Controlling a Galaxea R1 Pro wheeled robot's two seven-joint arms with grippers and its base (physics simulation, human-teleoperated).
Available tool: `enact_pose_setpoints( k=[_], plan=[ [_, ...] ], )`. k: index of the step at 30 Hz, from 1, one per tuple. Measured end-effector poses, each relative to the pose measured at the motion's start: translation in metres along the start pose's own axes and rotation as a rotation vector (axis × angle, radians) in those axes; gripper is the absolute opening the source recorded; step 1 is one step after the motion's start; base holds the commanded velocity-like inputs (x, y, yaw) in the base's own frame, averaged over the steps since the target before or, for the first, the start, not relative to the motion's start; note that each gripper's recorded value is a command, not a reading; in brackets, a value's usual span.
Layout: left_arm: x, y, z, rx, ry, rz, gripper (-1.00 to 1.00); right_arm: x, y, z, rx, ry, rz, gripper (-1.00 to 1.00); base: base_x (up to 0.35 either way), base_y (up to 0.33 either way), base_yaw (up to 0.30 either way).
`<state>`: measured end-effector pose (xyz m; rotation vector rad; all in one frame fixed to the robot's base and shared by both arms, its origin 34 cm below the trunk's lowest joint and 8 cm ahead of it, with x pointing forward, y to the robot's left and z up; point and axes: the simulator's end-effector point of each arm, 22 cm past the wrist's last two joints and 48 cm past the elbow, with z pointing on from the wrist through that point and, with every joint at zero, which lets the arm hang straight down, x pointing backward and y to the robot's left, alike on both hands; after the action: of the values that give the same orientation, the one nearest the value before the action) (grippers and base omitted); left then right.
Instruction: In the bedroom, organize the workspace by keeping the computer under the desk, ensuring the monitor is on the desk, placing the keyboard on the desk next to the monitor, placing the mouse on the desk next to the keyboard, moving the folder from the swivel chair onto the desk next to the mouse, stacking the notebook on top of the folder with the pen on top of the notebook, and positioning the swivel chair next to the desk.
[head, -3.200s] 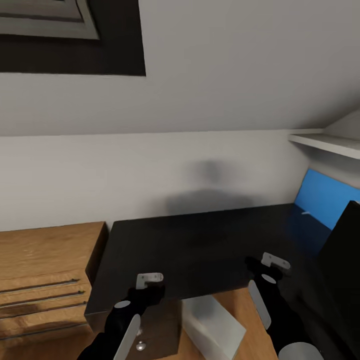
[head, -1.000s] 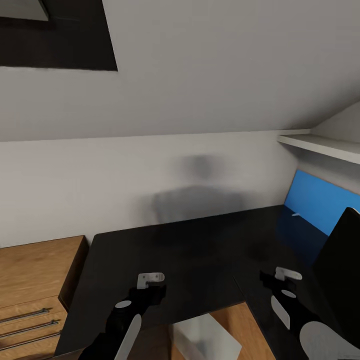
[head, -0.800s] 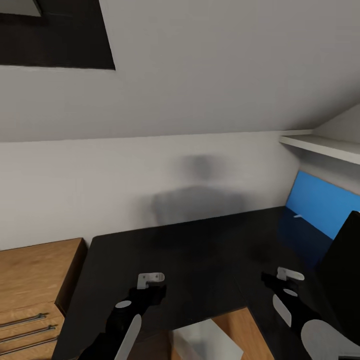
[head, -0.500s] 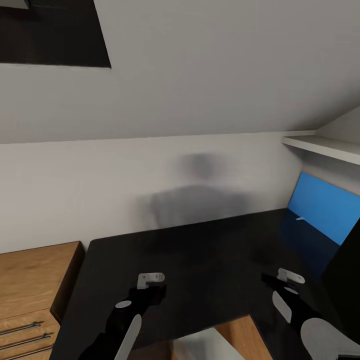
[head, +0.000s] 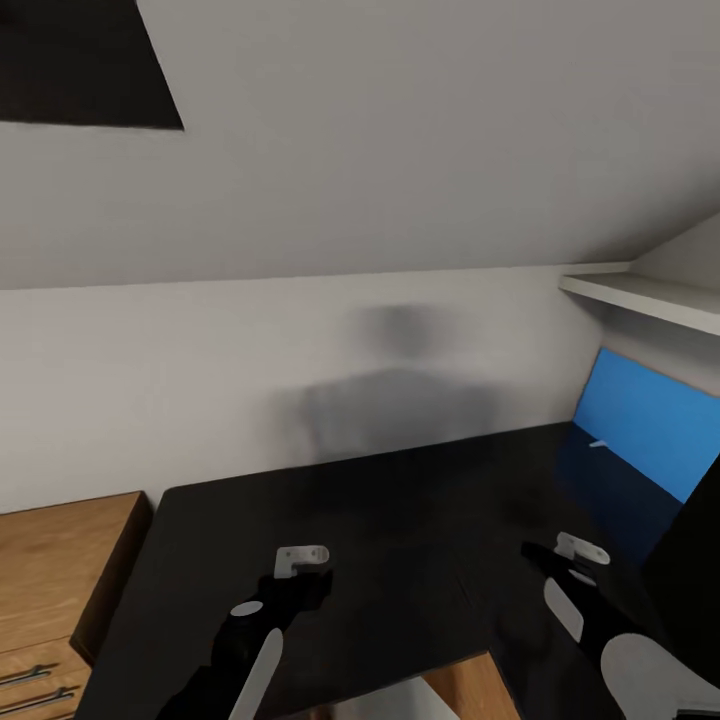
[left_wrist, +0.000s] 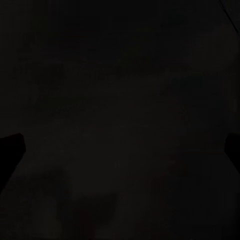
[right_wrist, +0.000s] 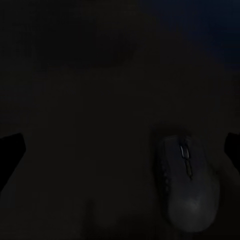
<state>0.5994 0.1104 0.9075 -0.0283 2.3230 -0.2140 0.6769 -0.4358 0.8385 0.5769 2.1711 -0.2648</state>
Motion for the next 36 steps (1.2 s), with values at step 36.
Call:
enact_pose_setpoints(
  k=[36],
  plan=[
    [-0.018,-0.001,-0.007,0.007,-0.038,-0.013,1.00,-0.023,0.022,-0.005,-0.036,-0.050,0.020,1.00,0.001,-0.001,-0.022]
  ],
)
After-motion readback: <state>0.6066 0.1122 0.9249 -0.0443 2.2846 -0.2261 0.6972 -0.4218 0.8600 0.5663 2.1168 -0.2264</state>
